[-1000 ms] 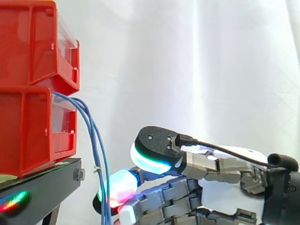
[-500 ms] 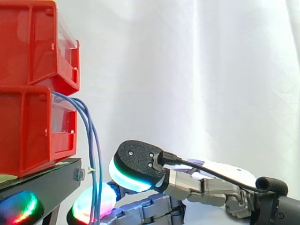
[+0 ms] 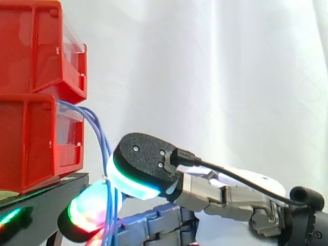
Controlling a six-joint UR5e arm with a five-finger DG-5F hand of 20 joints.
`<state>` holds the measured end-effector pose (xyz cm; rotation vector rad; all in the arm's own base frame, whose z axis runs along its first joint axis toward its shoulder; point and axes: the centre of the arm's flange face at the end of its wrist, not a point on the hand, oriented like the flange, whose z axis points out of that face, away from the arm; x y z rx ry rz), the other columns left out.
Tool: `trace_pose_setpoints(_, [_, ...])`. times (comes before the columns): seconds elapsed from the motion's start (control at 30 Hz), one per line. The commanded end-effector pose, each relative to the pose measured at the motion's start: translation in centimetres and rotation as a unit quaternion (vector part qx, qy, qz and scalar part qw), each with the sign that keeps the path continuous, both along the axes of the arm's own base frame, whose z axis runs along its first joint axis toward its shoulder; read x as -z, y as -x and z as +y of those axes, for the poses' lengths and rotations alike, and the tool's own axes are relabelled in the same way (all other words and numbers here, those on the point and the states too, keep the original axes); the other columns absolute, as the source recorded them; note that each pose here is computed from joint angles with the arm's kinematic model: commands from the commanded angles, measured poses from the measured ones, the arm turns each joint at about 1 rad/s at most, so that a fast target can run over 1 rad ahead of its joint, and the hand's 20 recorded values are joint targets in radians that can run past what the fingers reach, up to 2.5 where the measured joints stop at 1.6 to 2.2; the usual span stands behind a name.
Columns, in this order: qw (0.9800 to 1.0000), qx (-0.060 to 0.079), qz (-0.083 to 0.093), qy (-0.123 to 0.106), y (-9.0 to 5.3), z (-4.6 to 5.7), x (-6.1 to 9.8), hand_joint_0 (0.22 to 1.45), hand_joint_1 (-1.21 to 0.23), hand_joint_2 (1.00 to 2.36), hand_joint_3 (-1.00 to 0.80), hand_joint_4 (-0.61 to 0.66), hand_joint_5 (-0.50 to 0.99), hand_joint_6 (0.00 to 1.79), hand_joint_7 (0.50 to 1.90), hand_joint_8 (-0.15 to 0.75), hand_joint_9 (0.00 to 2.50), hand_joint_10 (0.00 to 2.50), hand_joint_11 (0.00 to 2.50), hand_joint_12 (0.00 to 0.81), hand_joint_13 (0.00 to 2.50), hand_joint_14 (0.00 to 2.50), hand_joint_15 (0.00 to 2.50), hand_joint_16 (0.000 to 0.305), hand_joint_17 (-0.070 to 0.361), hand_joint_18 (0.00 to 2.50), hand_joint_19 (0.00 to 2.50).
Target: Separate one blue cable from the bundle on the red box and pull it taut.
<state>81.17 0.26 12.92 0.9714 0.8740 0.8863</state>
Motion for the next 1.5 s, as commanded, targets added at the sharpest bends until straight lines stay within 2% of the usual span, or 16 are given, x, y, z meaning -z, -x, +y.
trace_pose_setpoints(0.0, [0.9999, -0.008, -0.008, -0.001, -0.5, 0.8, -0.8, 0.57, -0.68, 1.01, -0.31, 0.1, -0.08, 0.57, 1.32, 0.303, 0.96, 0.02, 0.65, 0.345, 0.82, 0.02, 0.49, 0.036, 0.081, 0.68, 0.59])
trace_pose_setpoints(0.1, [0.9999, -0.013, -0.011, 0.0, -0.7, 1.0, -1.2, 0.57, -0.67, 1.01, -0.24, 0.07, -0.09, 0.63, 1.26, 0.318, 0.97, 0.02, 0.66, 0.358, 0.84, 0.01, 0.49, 0.038, 0.086, 0.71, 0.58])
trace_pose_setpoints(0.23, [0.9997, -0.018, -0.015, -0.009, -0.8, 1.1, -1.5, 0.57, -0.68, 1.01, -0.18, 0.09, -0.12, 0.73, 1.05, 0.333, 0.98, 0.02, 0.69, 0.375, 0.85, 0.01, 0.48, 0.042, 0.093, 0.74, 0.56])
trace_pose_setpoints(0.33, [0.9992, -0.031, -0.016, -0.021, -0.8, 1.2, -1.5, 0.57, -0.68, 1.01, -0.16, 0.09, -0.13, 0.75, 1.05, 0.341, 0.99, 0.01, 0.71, 0.385, 0.86, 0.02, 0.49, 0.044, 0.099, 0.77, 0.54])
trace_pose_setpoints(0.37, [0.999, -0.036, -0.01, -0.024, -0.7, 1.2, -1.7, 0.57, -0.69, 1.01, -0.17, 0.1, -0.13, 0.77, 1.02, 0.343, 0.99, 0.01, 0.71, 0.387, 0.86, 0.01, 0.49, 0.044, 0.099, 0.77, 0.55])
trace_pose_setpoints(0.43, [0.999, -0.036, 0.001, -0.025, -0.5, 0.9, -1.7, 0.57, -0.7, 1.01, -0.17, 0.11, -0.14, 0.79, 0.98, 0.346, 0.99, 0.01, 0.72, 0.388, 0.86, 0.02, 0.48, 0.044, 0.1, 0.77, 0.54])
trace_pose_setpoints(0.47, [0.9989, -0.037, 0.013, -0.025, -0.3, 0.7, -2.1, 0.57, -0.7, 1.01, -0.18, 0.12, -0.14, 0.8, 0.98, 0.339, 0.99, 0.01, 0.72, 0.387, 0.86, 0.02, 0.49, 0.044, 0.099, 0.77, 0.54])
trace_pose_setpoints(0.57, [0.9986, -0.037, 0.03, -0.025, 0.0, 0.4, -2.1, 0.53, -0.71, 1.01, -0.36, 0.12, -0.14, 0.79, 0.94, 0.311, 0.97, 0.02, 0.73, 0.357, 0.83, 0.02, 0.5, 0.038, 0.087, 0.72, 0.59])
trace_pose_setpoints(0.6, [0.9984, -0.037, 0.032, -0.026, 0.1, 0.3, -2.5, 0.51, -0.69, 1.01, -0.41, 0.12, -0.13, 0.73, 1.02, 0.314, 0.97, 0.02, 0.73, 0.363, 0.84, 0.02, 0.5, 0.039, 0.089, 0.73, 0.58])
trace_pose_setpoints(0.67, [0.9974, -0.04, 0.049, -0.033, 0.4, 0.0, -2.2, 0.5, -0.67, 1.0, -0.45, 0.13, -0.12, 0.69, 1.05, 0.318, 0.97, 0.02, 0.72, 0.364, 0.83, 0.01, 0.5, 0.04, 0.09, 0.73, 0.58])
trace_pose_setpoints(0.7, [0.9972, -0.04, 0.052, -0.035, 0.5, 0.0, -2.0, 0.5, -0.65, 1.0, -0.47, 0.13, -0.1, 0.63, 1.14, 0.319, 0.97, 0.01, 0.72, 0.364, 0.83, 0.02, 0.5, 0.041, 0.091, 0.73, 0.58])
trace_pose_setpoints(0.8, [0.9964, -0.039, 0.061, -0.044, 0.7, -0.6, -1.8, 0.49, -0.62, 1.0, -0.48, 0.15, -0.09, 0.59, 1.18, 0.319, 0.97, 0.02, 0.72, 0.372, 0.83, 0.01, 0.5, 0.042, 0.094, 0.73, 0.58])
trace_pose_setpoints(0.9, [0.9958, -0.031, 0.074, -0.043, 0.9, -1.6, -1.5, 0.48, -0.59, 1.0, -0.49, 0.14, -0.09, 0.55, 1.25, 0.323, 0.97, 0.01, 0.71, 0.374, 0.83, 0.01, 0.49, 0.042, 0.095, 0.73, 0.59])
trace_pose_setpoints(1.07, [0.9942, -0.023, 0.097, -0.04, 1.2, -2.9, -1.1, 0.48, -0.58, 1.0, -0.49, 0.14, -0.08, 0.54, 1.26, 0.327, 0.98, 0.01, 0.71, 0.375, 0.83, 0.01, 0.5, 0.043, 0.096, 0.73, 0.59])
trace_pose_setpoints(1.27, [0.9945, -0.021, 0.095, -0.038, 1.1, -3.1, -1.4, 0.5, -0.59, 1.0, -0.45, 0.13, -0.08, 0.55, 1.26, 0.325, 0.99, 0.01, 0.72, 0.372, 0.84, 0.02, 0.51, 0.041, 0.093, 0.72, 0.6])
trace_pose_setpoints(1.47, [0.995, -0.022, 0.091, -0.035, 0.3, -2.8, -2.9, 0.51, -0.58, 1.01, -0.43, 0.13, -0.08, 0.56, 1.25, 0.321, 0.99, 0.02, 0.72, 0.367, 0.84, 0.02, 0.52, 0.041, 0.091, 0.72, 0.61])
